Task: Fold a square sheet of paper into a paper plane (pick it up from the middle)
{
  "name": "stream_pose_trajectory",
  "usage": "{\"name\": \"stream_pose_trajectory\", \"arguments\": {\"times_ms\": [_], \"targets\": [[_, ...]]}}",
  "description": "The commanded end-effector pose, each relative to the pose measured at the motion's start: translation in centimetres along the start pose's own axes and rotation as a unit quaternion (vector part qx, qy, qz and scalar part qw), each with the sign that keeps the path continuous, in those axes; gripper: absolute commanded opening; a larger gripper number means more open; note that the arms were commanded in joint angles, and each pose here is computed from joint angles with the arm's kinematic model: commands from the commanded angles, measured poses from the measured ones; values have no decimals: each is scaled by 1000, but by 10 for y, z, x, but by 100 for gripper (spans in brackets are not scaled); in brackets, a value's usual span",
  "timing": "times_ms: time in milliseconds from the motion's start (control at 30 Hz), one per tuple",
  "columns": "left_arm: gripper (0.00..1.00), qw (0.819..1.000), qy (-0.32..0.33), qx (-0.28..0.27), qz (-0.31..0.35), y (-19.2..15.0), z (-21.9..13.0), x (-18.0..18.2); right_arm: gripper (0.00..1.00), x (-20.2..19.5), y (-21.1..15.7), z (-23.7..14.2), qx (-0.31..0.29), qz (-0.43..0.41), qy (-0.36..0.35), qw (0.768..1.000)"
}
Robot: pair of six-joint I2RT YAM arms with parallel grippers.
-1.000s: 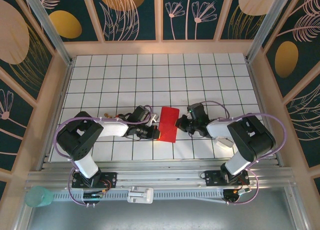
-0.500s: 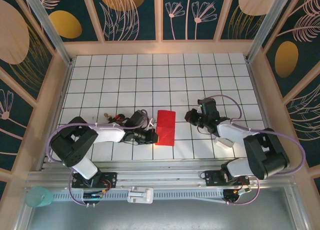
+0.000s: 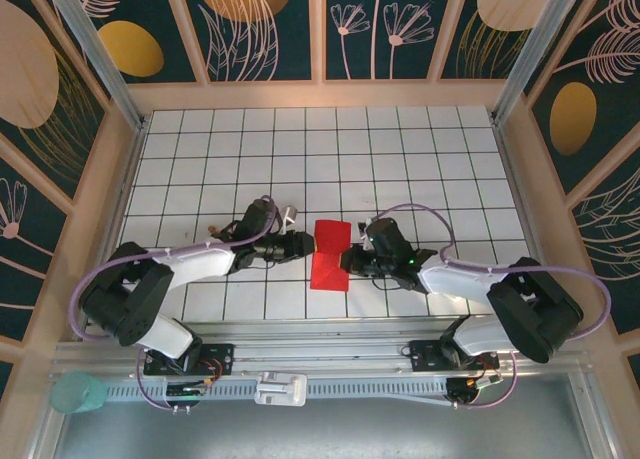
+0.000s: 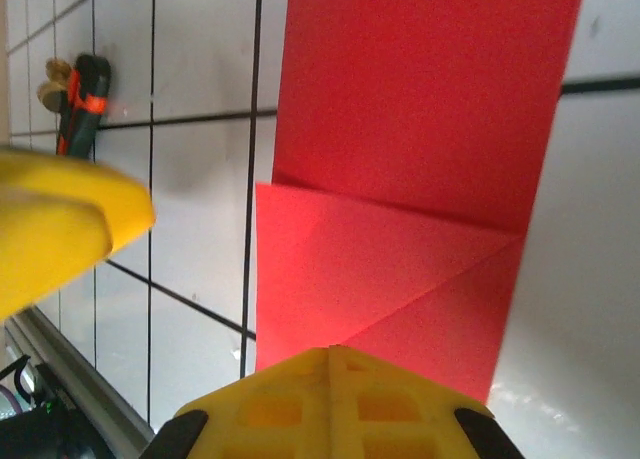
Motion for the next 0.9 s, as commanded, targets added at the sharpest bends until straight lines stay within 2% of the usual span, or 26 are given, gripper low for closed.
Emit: {"name": "stream_pose_trajectory", "arguments": {"times_ms": [0,67,133,300,400,667,767,867], "targets": [[38,999,31,15,41,3,7,8,5,-2,-9,7,0,23,4,1000],[39,997,54,28,55,6,9,13,4,-10,-13,9,8,35,-10,999],[39,996,50,36,62,4,9,11,5,-21,-15,7,5,48,-41,998],[38,997,-17,25,74,-2,3,-11,15,-32,-20,-12,-9,63,-63,996],[29,996,-42,39,63,-8,12,-16,22,-33,-26,-18,-10,78,-71,994],[5,996,-9,62,61,-5,38,3,42,-34,-37,-13,-28,116,-97,988],[0,996,5,76,55,-13,46,15,43,-34,-40,-8,-30,123,-101,987],[0,995,14,84,49,-21,48,23,44,-35,-44,-3,-26,128,-102,986]]}}
Point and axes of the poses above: each hand's point on the last joint's axis, 136 mm out from that joint toward the fingers, its own z axis out along the fingers, its own x axis along the line the jaws close on, y = z × x, the point moved 4 cm from there along -z, back along the fingers, and after that the axes turned 15 degrees about z, right-handed, at the moved point
